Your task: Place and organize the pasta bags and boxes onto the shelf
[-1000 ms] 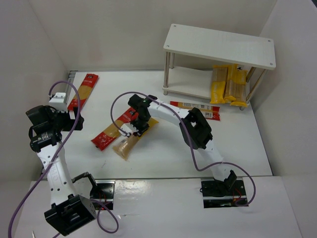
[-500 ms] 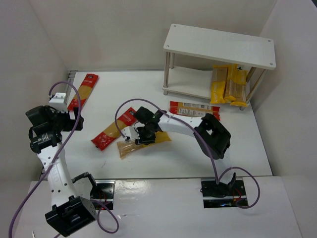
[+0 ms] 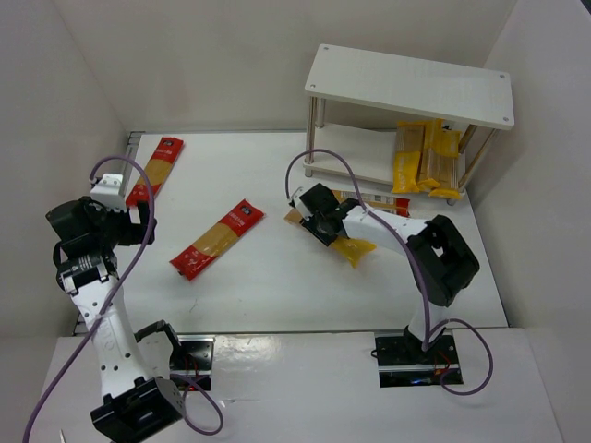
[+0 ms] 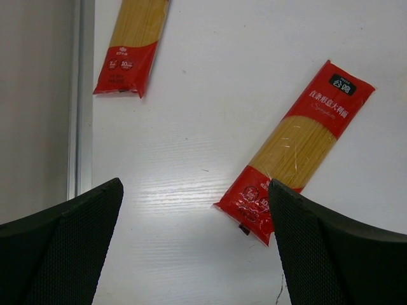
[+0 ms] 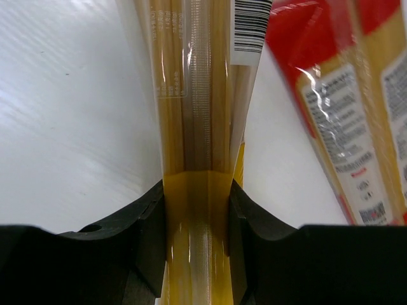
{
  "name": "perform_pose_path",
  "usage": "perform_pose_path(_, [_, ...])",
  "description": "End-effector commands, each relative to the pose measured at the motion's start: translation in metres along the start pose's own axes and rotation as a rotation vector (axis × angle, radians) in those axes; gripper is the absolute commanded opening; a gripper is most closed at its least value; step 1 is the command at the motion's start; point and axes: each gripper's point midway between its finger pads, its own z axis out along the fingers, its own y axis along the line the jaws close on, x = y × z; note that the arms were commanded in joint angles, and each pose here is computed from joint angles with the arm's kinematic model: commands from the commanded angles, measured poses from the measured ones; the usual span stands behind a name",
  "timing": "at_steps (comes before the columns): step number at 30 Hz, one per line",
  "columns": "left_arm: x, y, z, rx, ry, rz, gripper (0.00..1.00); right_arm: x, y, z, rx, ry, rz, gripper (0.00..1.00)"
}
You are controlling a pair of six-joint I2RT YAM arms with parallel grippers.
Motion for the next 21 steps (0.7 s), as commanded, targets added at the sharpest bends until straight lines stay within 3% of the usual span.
perform_pose_path(1, [-0.006,-0.004,-0.002,0.019,-0.032,0.003,1.00,-0.048,-0.033,-0.032,0.175,-0.189,0.142,0.00])
perform_pose_path(11, [-0.006,-0.007,-0.004,0.028,-0.034,0.004,1.00,-0.008,0.006,0.021,-0.117,-0.043,0.044,0.02])
perform_pose_path(13, [-0.006,-0.007,-0.004,0.028,-0.034,0.004,1.00,0.000,0.015,0.024,-0.181,-0.028,0.011,0.24])
perform_pose_path(14, [-0.006,-0.007,-0.004,0.028,-0.034,0.004,1.00,0.001,0.013,0.025,-0.191,-0.031,0.010,0.49])
perform_pose_path(17, [-0.006,-0.007,-0.004,0.028,-0.034,0.004,1.00,0.004,0.015,0.023,-0.248,-0.045,-0.011,0.73])
perform_pose_path(18, [-0.006,-0.007,-0.004,0.028,-0.034,0.004,1.00,0.006,0.019,0.022,-0.270,-0.038,-0.020,0.89])
perform_pose_path(21, [-0.004,-0.007,-0.002,0.030,-0.027,-0.001,1.00,0.011,0.023,0.026,-0.342,-0.018,-0.017,1.00])
